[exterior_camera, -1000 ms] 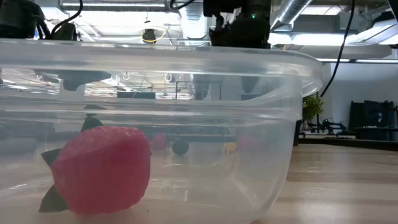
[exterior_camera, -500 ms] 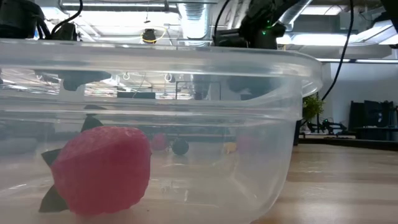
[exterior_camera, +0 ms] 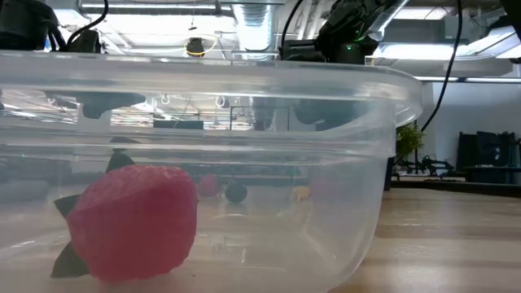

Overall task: Pick and placing Produce into tupperware
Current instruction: Put the red strawberry into the transparent bin

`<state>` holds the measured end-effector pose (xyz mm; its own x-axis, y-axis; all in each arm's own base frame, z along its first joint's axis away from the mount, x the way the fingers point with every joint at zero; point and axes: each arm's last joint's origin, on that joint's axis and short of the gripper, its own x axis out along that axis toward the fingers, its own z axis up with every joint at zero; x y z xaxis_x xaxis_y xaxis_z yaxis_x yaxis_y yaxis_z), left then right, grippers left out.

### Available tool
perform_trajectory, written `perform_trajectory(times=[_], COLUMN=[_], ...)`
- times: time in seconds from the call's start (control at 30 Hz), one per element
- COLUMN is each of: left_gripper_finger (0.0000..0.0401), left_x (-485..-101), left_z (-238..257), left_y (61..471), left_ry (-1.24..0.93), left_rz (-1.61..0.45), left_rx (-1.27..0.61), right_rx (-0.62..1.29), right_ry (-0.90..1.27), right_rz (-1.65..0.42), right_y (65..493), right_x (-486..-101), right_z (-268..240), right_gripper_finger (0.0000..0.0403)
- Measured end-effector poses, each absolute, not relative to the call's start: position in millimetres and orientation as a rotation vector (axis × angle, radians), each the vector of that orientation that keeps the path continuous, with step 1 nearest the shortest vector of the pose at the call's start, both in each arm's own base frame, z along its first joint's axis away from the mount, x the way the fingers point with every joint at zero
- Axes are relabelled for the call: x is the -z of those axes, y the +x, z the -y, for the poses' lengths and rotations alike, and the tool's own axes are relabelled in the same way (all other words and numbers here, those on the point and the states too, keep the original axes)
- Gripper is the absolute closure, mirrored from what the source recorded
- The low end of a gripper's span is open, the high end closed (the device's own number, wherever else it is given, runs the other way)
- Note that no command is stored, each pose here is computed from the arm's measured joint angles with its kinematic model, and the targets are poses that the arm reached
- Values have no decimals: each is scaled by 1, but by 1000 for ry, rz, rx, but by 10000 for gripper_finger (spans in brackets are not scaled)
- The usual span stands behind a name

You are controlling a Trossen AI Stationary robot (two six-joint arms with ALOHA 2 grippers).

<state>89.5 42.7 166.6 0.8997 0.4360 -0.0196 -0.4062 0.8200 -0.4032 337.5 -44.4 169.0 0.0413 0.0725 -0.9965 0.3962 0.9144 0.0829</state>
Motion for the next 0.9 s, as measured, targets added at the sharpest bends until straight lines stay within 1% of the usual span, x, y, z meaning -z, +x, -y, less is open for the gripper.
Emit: perform_trajectory(times=[0.23,0.9], left_gripper_finger=[238,238], left_x=[-167,-167], left_z=[-43,-43], left_y=[89,89], left_ry=[-412,-413], left_rz=[75,75], left_rx=[-449,-452], right_rx=[314,356], right_ry=[352,359], right_rz=[-1493,-1514], right_y=[339,337], right_x=[-169,-168], right_z=[47,46], right_gripper_finger=[170,173])
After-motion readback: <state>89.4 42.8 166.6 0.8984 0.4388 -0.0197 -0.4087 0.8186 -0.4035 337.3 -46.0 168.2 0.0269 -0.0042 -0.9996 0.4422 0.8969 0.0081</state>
